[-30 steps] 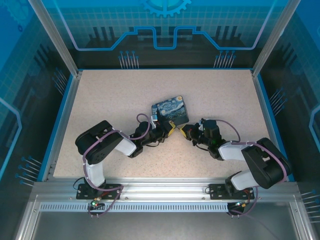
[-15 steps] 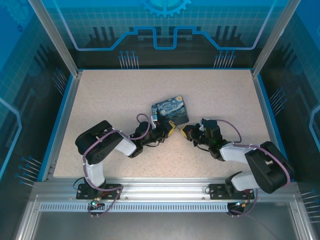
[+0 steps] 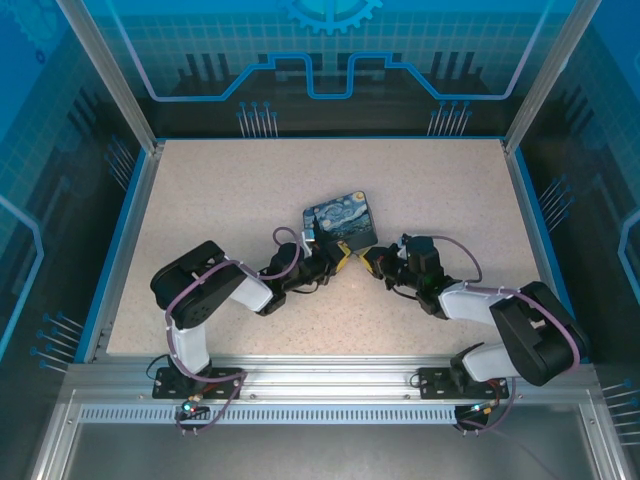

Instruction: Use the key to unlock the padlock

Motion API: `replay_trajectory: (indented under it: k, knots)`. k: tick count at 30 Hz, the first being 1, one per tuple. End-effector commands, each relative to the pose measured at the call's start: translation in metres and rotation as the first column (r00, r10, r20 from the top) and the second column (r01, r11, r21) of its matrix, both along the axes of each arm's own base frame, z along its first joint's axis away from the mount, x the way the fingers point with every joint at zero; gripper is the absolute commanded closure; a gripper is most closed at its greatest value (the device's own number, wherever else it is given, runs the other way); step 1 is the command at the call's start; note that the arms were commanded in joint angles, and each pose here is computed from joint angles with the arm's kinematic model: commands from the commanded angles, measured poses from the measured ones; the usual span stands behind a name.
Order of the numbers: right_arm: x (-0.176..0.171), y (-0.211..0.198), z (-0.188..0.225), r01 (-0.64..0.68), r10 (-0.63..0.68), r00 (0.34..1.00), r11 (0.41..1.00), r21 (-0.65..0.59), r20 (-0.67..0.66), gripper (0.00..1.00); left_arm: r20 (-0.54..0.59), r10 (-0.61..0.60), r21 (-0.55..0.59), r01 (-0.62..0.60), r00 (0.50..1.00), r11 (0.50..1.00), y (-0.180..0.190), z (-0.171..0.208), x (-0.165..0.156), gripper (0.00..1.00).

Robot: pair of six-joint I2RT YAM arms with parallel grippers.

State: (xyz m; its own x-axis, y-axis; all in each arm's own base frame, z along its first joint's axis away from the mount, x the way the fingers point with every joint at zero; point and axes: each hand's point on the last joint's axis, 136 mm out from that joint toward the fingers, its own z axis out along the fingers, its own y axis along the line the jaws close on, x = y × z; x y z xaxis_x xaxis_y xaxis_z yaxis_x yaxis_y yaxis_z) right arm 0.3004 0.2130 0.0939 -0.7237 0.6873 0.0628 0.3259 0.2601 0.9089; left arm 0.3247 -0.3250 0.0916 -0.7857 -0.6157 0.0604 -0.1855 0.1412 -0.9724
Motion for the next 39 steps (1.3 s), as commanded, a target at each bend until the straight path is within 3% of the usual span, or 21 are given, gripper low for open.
replay_trajectory:
  k: [1,39]
  knots:
    - [0.006,0.007,0.009,-0.024,0.024,0.999,1.0,0.004,0.029,1.0,0.055,0.012,-0.072,-0.008,0.998,0.997,-0.007,0.028,0.007,1.0]
    - [0.017,0.011,-0.01,-0.066,0.063,0.996,0.997,0.033,0.067,1.0,0.092,-0.005,-0.193,0.023,0.996,0.981,-0.012,0.061,0.003,1.0]
